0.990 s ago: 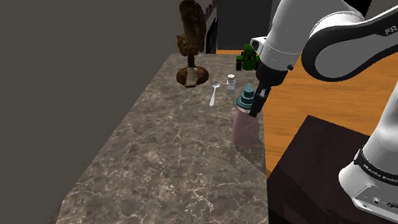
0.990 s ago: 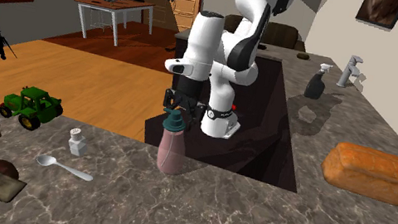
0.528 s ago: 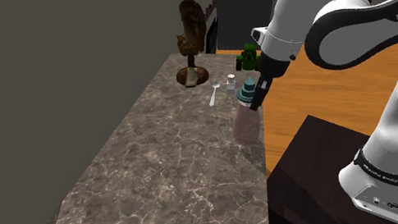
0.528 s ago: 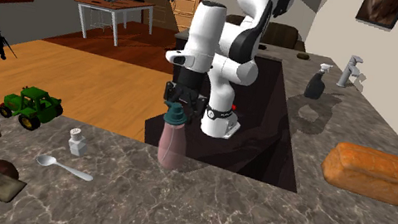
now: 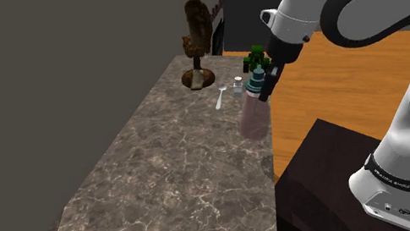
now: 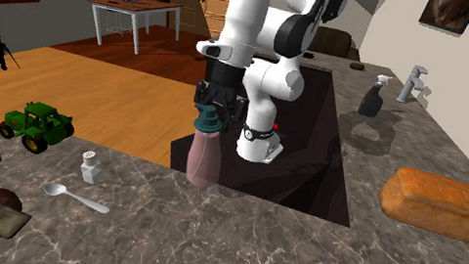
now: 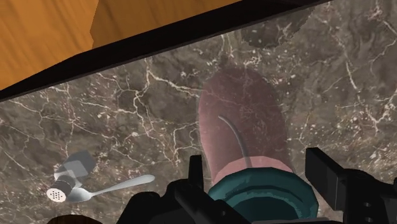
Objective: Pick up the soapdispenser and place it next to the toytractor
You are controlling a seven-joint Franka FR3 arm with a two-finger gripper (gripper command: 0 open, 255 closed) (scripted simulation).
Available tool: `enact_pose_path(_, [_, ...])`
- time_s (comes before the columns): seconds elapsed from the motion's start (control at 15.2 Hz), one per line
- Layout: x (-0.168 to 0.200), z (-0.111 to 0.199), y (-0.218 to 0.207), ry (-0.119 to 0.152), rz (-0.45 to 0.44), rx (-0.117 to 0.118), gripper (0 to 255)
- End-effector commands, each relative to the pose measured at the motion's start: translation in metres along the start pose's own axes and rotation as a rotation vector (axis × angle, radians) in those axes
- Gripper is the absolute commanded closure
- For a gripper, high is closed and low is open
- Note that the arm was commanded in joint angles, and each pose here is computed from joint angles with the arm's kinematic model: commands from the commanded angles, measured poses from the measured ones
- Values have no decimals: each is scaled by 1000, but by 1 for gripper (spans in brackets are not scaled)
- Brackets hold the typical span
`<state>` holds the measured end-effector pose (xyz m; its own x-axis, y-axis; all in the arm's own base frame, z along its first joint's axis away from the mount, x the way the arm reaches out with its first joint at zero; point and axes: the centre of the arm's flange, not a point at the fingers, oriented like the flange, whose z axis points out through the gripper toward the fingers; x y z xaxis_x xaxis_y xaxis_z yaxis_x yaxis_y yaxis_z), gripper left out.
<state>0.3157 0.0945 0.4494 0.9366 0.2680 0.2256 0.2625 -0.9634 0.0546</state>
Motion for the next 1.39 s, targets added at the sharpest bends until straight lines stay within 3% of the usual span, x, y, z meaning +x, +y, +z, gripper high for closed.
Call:
enact_pose_path(0.0, [2, -9, 1, 0, 0, 0, 255])
enact_pose_path(1.32, [26, -112, 6, 0, 0, 0, 255])
